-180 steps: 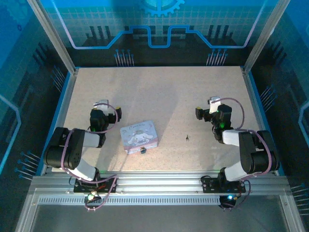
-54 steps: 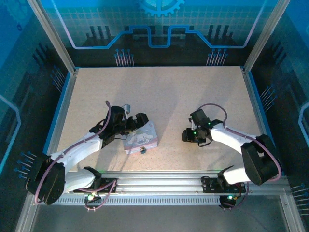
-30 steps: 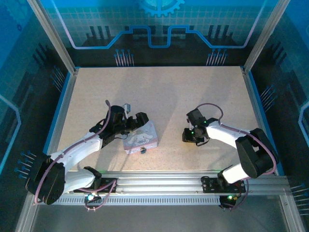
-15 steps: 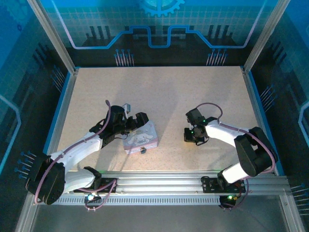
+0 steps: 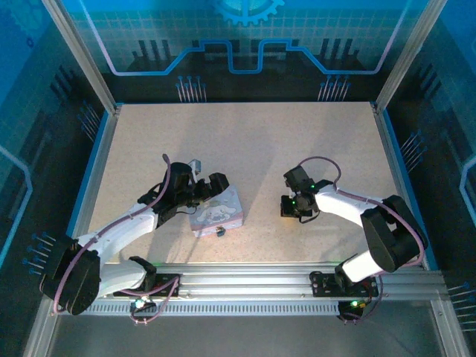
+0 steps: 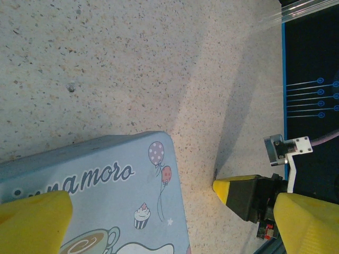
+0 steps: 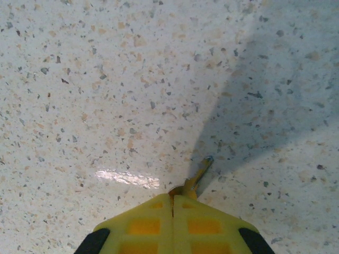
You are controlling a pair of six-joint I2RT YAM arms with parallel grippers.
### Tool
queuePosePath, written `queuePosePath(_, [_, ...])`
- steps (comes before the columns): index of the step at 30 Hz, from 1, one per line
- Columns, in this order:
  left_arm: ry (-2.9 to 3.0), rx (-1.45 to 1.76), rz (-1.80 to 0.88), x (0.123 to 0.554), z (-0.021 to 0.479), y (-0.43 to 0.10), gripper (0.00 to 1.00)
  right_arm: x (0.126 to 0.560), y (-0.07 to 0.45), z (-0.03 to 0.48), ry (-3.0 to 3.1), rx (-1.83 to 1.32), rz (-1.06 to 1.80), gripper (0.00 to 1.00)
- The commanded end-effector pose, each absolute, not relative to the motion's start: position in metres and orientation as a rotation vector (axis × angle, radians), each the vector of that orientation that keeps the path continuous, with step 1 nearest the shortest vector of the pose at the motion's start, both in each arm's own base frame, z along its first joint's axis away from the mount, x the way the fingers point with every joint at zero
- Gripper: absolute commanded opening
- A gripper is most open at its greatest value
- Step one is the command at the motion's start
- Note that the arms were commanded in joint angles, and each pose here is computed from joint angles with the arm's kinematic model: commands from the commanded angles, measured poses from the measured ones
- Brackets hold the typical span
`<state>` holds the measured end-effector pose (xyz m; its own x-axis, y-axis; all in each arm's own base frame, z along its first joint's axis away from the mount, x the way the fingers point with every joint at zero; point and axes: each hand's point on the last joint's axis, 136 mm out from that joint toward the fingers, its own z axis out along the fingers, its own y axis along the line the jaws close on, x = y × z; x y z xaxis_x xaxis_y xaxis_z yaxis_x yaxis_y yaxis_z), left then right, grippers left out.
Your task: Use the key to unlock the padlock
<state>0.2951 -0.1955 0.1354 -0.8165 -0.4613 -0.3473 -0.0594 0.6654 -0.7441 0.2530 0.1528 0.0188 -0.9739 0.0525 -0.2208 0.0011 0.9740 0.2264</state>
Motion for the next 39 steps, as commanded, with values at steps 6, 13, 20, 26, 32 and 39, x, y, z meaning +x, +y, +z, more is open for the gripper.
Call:
queuePosePath(6, [2.326, -0.399, -1.117, 0.299, 0.161, -0.208, 0.99, 0.248, 0.152, 0.031, 2.840, 0.003, 0.352, 0.00])
queuePosePath(13, [2.305, -0.411, -1.212, 0.298, 0.182, -0.217, 0.99, 0.258, 0.167, 0.062, 2.656, -0.089, 0.488, 0.00])
queuePosePath(20, [2.282, -0.404, -1.349, 0.297, 0.205, -0.231, 0.95, 0.263, 0.183, 0.107, 2.429, -0.239, 0.567, 0.00])
queuePosePath(26, [2.309, -0.549, -1.466, 0.292, 0.212, -0.245, 0.95, 0.262, 0.196, 0.139, 2.312, -0.317, 0.622, 0.00])
queuePosePath(32, [2.307, -0.828, -1.621, 0.290, 0.211, -0.262, 0.94, 0.260, 0.217, 0.165, 2.209, -0.405, 0.680, 0.00])
queuePosePath(39, [2.186, -1.128, -1.818, 0.290, 0.206, -0.275, 0.89, 0.263, 0.246, 0.184, 2.165, -0.473, 0.714, 0.00])
